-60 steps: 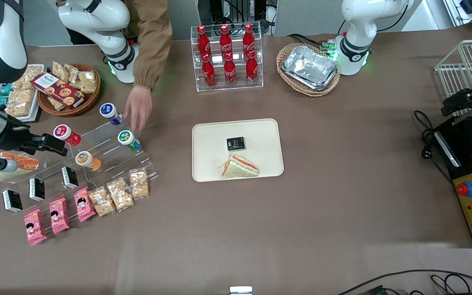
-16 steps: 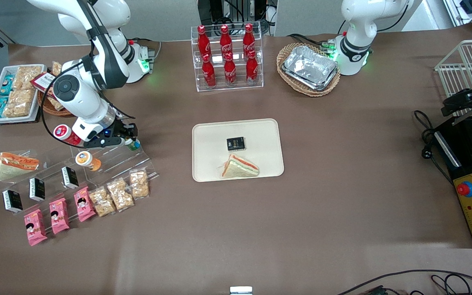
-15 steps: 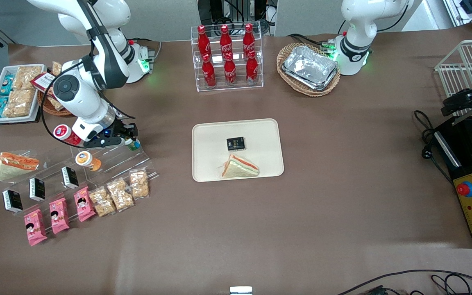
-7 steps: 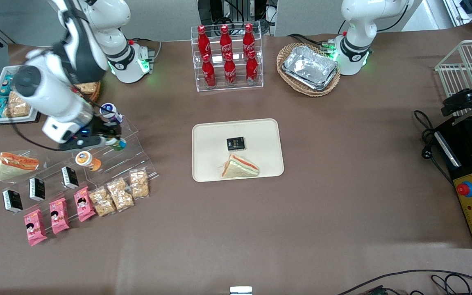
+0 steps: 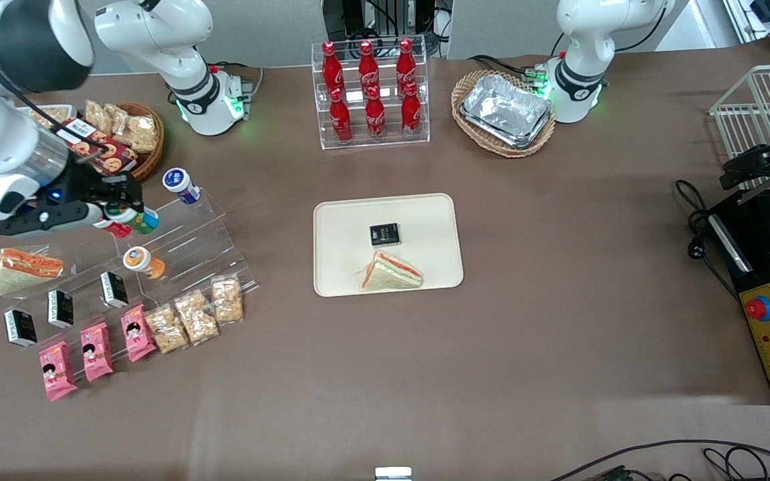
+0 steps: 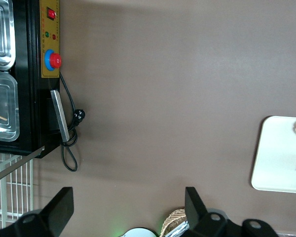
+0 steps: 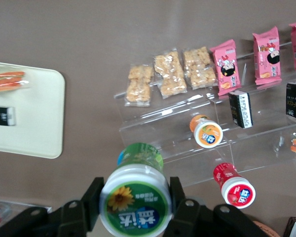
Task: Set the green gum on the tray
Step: 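Lift the gum bottle up off the rack with the right gripper, then carry the gum bottle over the cream tray and lower it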
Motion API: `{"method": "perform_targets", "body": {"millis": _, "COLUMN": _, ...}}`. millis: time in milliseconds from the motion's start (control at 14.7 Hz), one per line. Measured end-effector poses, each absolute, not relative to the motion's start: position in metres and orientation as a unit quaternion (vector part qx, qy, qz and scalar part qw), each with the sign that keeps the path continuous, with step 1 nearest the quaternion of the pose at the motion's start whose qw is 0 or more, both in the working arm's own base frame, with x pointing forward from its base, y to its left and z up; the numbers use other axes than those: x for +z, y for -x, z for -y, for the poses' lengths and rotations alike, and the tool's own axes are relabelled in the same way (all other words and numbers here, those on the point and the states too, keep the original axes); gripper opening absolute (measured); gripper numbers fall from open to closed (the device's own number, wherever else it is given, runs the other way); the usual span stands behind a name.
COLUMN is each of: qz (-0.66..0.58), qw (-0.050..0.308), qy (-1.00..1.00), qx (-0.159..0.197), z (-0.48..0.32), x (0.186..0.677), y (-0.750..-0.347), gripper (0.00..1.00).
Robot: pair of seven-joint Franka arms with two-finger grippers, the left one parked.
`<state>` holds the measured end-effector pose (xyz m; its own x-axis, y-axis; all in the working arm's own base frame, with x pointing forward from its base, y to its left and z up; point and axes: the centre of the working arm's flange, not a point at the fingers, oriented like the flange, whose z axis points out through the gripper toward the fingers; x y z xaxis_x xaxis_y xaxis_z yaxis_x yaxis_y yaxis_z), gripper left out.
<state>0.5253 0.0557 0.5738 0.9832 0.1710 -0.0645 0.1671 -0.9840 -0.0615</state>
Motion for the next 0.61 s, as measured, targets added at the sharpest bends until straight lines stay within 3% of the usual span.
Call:
{"method": "perform_targets", "body": {"millis": 272, "qz": 0.088, "qw": 0.061, "qy": 0.992, "qx": 0.059, "z": -0.089, "x": 0.574, "y": -0.537, "gripper": 0.59}}
{"method": "perform_targets", "body": {"millis": 476, "qz": 0.086, "qw": 0.053, "qy": 0.992, "qx": 0.081, "z": -0.172, "x": 0.554, "y": -0.525, "gripper": 0.59}}
{"method": "perform_targets", "body": {"millis": 612, "qz": 0.085, "qw": 0.049, "qy": 0.992, "qx": 0.074, "z": -0.242, "x": 0.523, "y": -0.509, "gripper": 0.59}}
